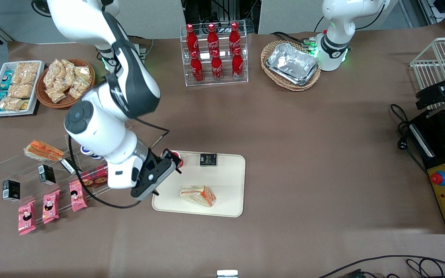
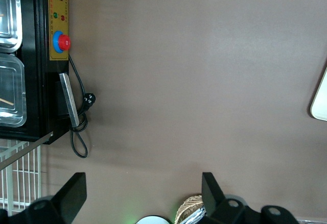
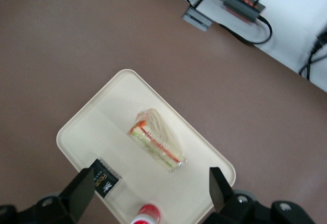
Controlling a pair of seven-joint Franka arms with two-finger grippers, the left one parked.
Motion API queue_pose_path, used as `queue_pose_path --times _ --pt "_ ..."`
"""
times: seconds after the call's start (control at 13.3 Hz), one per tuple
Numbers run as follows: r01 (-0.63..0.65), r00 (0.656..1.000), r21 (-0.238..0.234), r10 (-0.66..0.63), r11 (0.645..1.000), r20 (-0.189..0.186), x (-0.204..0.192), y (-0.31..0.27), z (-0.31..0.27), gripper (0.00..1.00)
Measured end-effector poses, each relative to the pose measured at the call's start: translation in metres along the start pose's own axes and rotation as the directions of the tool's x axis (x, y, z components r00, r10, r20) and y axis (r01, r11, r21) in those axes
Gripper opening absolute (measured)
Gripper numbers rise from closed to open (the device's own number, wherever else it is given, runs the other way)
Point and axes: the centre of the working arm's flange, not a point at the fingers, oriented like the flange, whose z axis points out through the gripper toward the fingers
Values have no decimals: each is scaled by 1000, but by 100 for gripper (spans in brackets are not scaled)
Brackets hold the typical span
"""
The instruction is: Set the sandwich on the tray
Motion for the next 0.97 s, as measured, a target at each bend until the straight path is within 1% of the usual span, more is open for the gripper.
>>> queue_pose_path --times 0.07,0.22,0.38,0.45,0.6,0.67,0.82,0.97 --pt "-73 997 -22 73 997 16 -1 -6 -14 100" --pt "-213 975 -48 216 976 51 -6 -19 -42 100" --pt "-325 940 -83 331 942 85 -15 -30 -74 100" --pt "-370 919 -117 381 922 101 -21 -36 -91 100" --pt "-430 881 -214 459 877 112 -33 -54 -123 100" --pt "-440 870 -253 479 861 118 -40 -64 -137 100" --pt "-462 849 -287 512 840 132 -54 -63 -165 100" --pt "-506 819 -301 559 809 126 -71 -30 -194 100"
